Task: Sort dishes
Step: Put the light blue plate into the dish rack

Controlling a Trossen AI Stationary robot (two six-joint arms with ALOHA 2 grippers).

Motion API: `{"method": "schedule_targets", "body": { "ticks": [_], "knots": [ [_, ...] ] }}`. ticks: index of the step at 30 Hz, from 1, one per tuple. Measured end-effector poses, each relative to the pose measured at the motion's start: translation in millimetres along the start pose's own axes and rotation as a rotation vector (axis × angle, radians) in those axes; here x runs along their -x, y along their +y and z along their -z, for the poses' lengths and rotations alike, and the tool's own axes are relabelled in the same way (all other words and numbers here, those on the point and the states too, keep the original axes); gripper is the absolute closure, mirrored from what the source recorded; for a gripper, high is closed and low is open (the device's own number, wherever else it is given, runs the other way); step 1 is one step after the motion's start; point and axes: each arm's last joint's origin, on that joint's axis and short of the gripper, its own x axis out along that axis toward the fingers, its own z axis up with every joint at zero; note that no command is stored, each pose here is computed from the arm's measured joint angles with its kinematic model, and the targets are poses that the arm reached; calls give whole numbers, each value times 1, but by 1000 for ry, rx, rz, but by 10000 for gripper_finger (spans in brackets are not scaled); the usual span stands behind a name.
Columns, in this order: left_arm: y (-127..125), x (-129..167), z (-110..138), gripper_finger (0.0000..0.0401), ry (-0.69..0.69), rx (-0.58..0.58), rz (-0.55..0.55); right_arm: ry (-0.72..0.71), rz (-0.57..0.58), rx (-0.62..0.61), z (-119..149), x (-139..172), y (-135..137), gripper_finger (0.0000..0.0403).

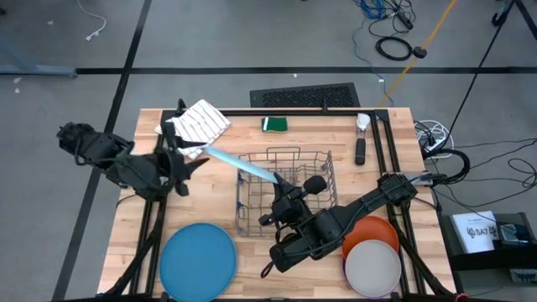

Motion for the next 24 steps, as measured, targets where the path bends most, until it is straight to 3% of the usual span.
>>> {"method": "schedule_targets", "body": {
  "ticks": [8, 11, 16, 24],
  "knots": [
    [-11, -25, -8, 226, 102, -72, -127, 0, -3, 2, 0, 1, 0, 399],
    [-11, -31, -8, 270, 135, -101, -173, -3, -4, 2, -1, 2, 1, 398],
    [-9, -32, -8, 382, 144, -101, -189, -15, 6, 30, -2, 4, 1, 398],
    [-9, -32, -7, 397, 155, -176, -186, 8, -38, 124, -2, 5, 2, 383]
  ]
}}
